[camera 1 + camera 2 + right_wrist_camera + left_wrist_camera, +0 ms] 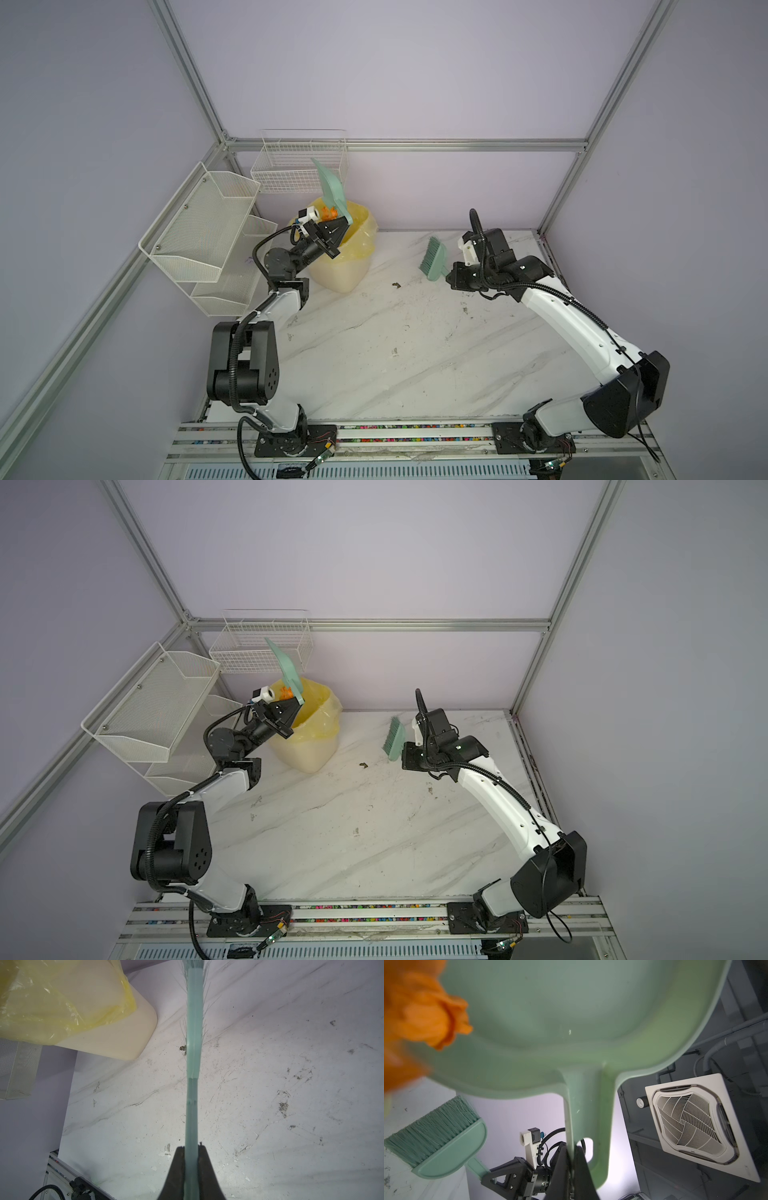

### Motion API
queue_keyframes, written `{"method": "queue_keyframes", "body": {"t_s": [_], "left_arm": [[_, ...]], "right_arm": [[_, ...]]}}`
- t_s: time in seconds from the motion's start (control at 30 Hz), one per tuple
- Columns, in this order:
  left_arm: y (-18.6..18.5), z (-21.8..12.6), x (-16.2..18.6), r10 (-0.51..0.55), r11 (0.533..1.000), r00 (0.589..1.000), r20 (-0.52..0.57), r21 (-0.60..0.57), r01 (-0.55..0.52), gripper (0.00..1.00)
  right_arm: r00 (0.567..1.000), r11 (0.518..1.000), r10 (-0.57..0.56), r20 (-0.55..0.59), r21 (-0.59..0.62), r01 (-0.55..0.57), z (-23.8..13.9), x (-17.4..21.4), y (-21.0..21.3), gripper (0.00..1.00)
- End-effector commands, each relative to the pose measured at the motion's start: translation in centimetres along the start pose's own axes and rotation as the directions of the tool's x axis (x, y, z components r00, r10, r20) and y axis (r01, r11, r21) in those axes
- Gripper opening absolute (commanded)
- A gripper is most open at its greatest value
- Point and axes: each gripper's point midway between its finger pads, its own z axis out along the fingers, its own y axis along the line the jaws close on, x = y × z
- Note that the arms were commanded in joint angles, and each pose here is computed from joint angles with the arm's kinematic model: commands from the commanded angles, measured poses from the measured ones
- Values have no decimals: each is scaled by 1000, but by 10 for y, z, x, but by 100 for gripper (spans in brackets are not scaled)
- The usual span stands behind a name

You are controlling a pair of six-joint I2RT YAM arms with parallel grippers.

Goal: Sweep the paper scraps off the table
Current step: 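Bring the emptied dustpan toward the brush and lower both onto the table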

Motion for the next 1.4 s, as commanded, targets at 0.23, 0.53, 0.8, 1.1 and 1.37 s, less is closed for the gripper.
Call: {"method": "queue_keyframes", "body": {"t_s": [0.23,0.53,0.8,1.1,1.37], "left_arm": [[-34,-7,20,-174,978,982,-72,107,181,0],[-12,19,83,79,927,972,-223,-343,-154,0],[58,26,166,157,678,843,-515,-564,-471,0],[177,4,215,52,218,605,-795,-582,-784,0],[250,-7,213,-43,77,564,-825,-566,-821,0]], "right_arm": [[999,1000,2,52,-27,0,-15,-15,9,0],[994,999,24,104,-34,-20,-21,-32,9,0],[949,984,168,268,-103,-145,-59,-84,-27,0],[897,911,286,338,-385,-145,-66,-82,-4,0],[900,887,331,286,-418,-193,-22,-40,-27,0]]}}
